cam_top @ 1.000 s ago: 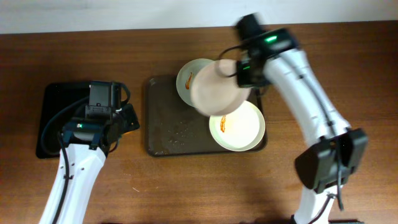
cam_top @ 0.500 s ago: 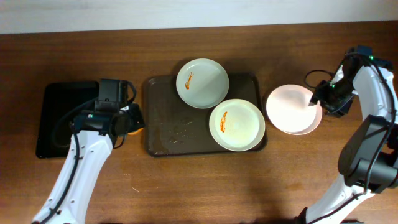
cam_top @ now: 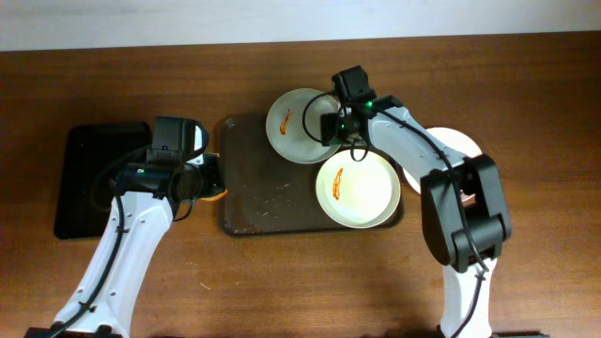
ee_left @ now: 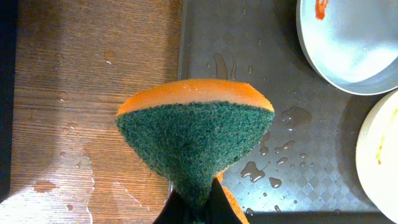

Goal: Clean dirty plates on tray and stack at the side
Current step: 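Grip the back plate with the right gripper and scrub it with the left sponge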

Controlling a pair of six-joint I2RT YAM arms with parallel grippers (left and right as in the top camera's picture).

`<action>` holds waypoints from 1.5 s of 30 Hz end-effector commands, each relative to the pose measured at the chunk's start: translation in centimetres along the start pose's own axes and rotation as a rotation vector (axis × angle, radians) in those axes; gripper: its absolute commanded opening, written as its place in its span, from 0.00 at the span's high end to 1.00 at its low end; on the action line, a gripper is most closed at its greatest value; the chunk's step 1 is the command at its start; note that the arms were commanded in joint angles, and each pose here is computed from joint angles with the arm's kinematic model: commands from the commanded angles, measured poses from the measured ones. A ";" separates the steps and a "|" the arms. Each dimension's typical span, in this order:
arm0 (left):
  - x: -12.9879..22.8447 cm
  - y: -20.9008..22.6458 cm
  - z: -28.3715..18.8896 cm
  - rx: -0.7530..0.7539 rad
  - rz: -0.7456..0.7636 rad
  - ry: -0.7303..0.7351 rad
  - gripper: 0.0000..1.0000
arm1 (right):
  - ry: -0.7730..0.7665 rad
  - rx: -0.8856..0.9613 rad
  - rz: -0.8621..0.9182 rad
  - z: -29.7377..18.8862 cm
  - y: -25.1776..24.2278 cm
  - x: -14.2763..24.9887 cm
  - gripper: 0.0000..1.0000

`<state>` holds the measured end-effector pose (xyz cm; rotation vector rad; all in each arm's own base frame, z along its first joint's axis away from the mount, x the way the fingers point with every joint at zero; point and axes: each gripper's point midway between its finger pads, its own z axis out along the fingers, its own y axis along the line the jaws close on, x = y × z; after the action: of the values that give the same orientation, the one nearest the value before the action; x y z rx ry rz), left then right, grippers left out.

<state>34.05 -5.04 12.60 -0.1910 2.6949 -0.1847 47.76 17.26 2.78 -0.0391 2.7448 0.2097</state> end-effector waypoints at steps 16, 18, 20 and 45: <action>0.5 -0.7 1.5 0.050 0.011 0.041 1.00 | 0.255 -0.176 -0.061 0.3 8.7 8.3 0.96; 1.4 -2.8 3.7 0.153 0.014 0.111 1.00 | 0.284 -0.189 -0.080 0.1 9.7 9.4 0.96; 1.8 -4.3 6.0 0.191 0.040 0.140 1.00 | 0.290 -0.184 -0.101 0.0 10.1 9.9 0.96; -3.0 -5.8 7.8 0.095 0.068 0.154 1.00 | 0.305 -0.100 -0.076 0.1 8.8 10.4 0.96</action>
<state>41.35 -7.04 7.75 -0.1308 2.8088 0.0075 37.60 27.19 0.69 -0.2264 3.0184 0.4514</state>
